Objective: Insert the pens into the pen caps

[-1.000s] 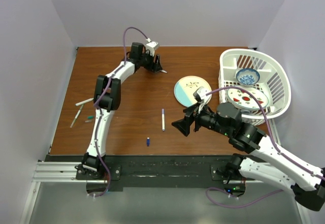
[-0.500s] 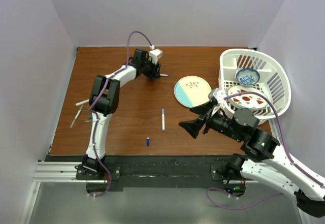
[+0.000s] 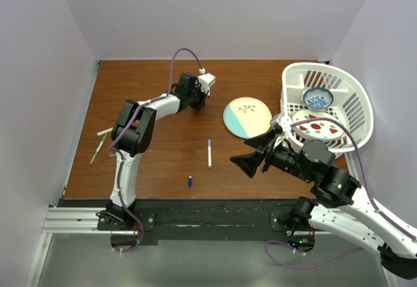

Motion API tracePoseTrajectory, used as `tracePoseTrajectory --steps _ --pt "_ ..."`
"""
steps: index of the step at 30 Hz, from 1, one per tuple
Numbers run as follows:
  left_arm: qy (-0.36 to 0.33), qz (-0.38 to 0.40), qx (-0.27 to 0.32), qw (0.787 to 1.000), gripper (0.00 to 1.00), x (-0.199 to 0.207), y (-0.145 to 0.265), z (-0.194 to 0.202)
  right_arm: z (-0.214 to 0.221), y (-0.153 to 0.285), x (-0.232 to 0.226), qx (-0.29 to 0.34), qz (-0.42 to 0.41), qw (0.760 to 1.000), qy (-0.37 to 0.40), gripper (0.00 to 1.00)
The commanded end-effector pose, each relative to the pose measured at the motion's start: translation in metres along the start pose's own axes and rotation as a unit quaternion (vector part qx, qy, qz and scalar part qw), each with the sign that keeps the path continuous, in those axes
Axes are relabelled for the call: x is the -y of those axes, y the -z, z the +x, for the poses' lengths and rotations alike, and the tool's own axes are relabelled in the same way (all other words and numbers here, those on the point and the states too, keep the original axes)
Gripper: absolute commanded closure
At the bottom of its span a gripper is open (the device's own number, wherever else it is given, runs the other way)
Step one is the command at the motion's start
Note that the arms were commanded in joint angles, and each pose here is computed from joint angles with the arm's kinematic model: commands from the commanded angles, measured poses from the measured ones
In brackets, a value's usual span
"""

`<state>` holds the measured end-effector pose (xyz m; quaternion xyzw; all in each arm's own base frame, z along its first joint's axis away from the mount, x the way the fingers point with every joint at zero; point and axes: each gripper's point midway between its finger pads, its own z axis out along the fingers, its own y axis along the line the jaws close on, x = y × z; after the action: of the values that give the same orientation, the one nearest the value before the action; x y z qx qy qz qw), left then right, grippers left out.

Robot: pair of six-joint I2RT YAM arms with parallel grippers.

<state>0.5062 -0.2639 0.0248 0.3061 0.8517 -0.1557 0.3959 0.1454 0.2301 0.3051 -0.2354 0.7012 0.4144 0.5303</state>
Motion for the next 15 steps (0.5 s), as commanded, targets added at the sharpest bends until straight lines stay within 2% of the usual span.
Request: tracePoseTrajectory --steps 1,4,7,8,9,12,13,14,15 --pt "0.051 0.0 0.008 0.999 1.0 0.017 0.035 0.001 -0.015 -0.008 0.002 0.029 0.018 0.999 -0.039 0.13" --pt "0.09 -0.004 0.039 0.995 1.0 0.021 0.052 -0.01 -0.008 -0.018 0.015 0.018 0.055 0.996 -0.063 0.13" --pt "0.127 -0.043 0.031 0.991 0.99 0.01 0.054 -0.008 -0.003 -0.024 0.02 0.017 0.067 0.994 -0.079 0.13" --pt "0.134 -0.061 0.041 0.988 0.93 0.002 0.055 -0.018 -0.001 -0.025 0.02 0.014 0.067 0.994 -0.082 0.13" --pt "0.146 -0.066 0.044 0.986 0.77 0.001 0.054 -0.021 0.0 -0.027 0.019 0.014 0.065 0.994 -0.085 0.13" --pt "0.161 -0.092 0.057 0.981 0.56 -0.011 0.047 -0.033 0.001 -0.026 0.018 0.017 0.059 0.994 -0.088 0.14" --pt "0.164 -0.102 0.045 0.98 0.54 -0.015 0.039 -0.025 0.001 -0.025 0.018 0.018 0.06 0.994 -0.088 0.14" --pt "0.161 -0.109 0.06 0.979 0.52 -0.021 0.036 -0.041 0.002 -0.025 0.019 0.018 0.061 0.994 -0.088 0.14" --pt "0.155 -0.126 0.045 0.979 0.5 -0.028 0.035 -0.036 0.001 -0.023 0.018 0.022 0.059 0.994 -0.085 0.14"
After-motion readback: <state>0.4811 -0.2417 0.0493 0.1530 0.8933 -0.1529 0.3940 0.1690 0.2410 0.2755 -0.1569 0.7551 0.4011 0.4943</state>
